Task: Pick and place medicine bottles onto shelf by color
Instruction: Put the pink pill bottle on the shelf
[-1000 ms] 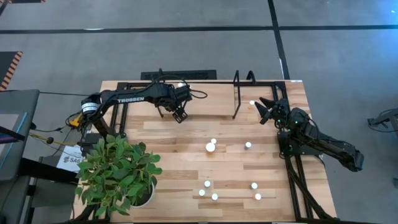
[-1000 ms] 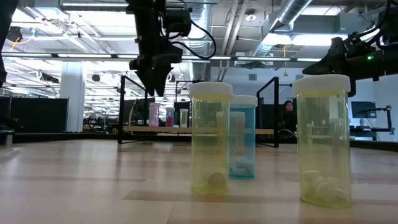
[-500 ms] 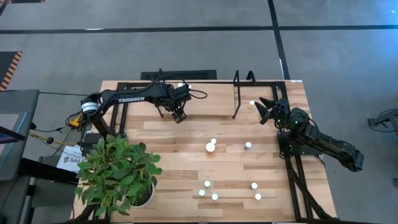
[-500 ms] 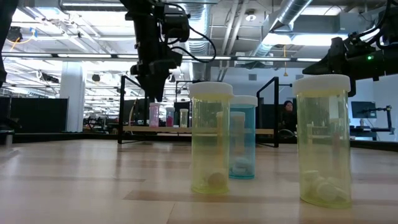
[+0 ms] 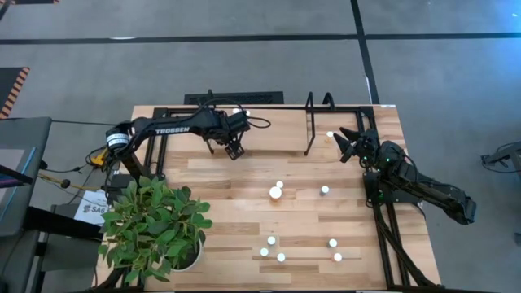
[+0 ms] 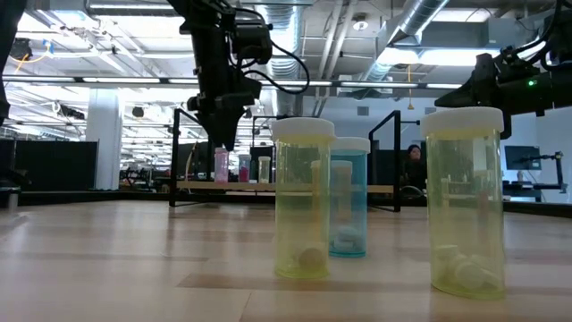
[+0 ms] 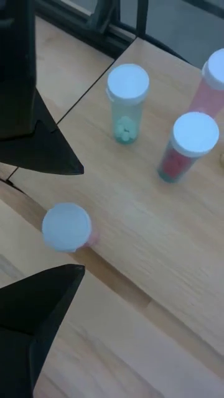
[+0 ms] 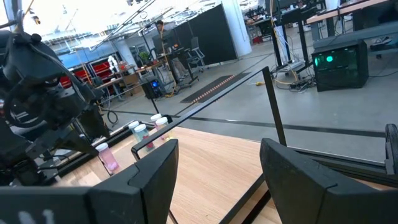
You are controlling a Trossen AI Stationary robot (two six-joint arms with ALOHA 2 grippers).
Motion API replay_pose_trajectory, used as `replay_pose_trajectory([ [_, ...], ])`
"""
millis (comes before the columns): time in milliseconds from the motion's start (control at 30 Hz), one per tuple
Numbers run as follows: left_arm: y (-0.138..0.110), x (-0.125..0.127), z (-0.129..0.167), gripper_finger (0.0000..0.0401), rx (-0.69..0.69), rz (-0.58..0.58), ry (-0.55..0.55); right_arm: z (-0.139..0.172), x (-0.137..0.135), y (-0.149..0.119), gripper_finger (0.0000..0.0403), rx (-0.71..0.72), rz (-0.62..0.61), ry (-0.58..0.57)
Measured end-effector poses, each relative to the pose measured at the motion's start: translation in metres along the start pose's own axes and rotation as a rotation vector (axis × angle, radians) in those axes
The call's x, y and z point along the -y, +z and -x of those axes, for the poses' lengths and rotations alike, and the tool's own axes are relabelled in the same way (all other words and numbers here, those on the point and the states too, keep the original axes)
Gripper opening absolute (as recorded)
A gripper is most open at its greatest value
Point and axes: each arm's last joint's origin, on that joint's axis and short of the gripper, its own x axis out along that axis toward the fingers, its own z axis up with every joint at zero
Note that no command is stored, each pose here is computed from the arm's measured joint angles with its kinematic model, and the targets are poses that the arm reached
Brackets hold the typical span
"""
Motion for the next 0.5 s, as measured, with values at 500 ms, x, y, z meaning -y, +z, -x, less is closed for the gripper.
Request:
replay_pose_trajectory([
  [500,0.004,0.007,-0.021,0.0236,-0.044,0.017,0.007,0.0,0.0,0.0,0.0249,0.0,0.0,0.0],
])
